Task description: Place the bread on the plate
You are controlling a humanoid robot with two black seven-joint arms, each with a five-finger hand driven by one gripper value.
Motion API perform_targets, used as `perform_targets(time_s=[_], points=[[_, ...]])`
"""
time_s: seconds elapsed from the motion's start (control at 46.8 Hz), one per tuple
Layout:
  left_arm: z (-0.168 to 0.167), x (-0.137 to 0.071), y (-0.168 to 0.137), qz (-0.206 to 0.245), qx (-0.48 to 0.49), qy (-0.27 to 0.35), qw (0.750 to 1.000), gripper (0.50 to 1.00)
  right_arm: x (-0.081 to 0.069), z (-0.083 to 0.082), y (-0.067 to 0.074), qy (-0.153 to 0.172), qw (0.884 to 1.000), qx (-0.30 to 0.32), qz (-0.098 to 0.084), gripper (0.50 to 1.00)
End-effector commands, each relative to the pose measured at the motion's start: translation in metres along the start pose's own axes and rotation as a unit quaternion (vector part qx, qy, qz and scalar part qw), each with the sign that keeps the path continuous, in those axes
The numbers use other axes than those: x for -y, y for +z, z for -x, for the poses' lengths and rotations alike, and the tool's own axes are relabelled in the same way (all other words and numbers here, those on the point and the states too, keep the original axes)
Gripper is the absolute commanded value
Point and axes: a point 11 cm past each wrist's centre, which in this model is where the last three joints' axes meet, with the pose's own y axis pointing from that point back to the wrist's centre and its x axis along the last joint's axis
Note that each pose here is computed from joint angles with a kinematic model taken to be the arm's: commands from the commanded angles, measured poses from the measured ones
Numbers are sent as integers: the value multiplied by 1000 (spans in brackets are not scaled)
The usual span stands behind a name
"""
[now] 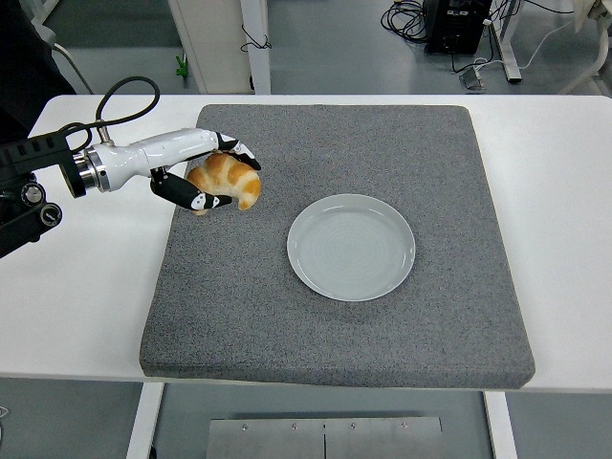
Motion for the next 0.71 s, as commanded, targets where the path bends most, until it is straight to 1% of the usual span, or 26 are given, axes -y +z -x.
perform_targets(time_s=[0.0, 0.085, 0.192, 0.321, 0.449, 0.684], points=[[-9, 2, 4, 6, -4, 5, 1000, 601, 0, 0, 0, 0, 1000, 0, 0, 1000], [-15, 7, 9, 13, -5, 11, 1000, 604, 0, 0, 0, 0, 1000, 0, 0, 1000], [-17, 19, 19, 20, -1, 11, 1000, 604, 0, 0, 0, 0, 1000, 1, 0, 1000], [-11, 36, 31, 30, 6, 1, 1000, 604, 0, 0, 0, 0, 1000, 0, 0, 1000], [-12, 54, 47, 43, 7, -1, 999, 605, 0, 0, 0, 0, 1000, 0, 0, 1000], [-5, 76, 67, 59, 3, -8, 998, 605, 0, 0, 0, 0, 1000, 0, 0, 1000]])
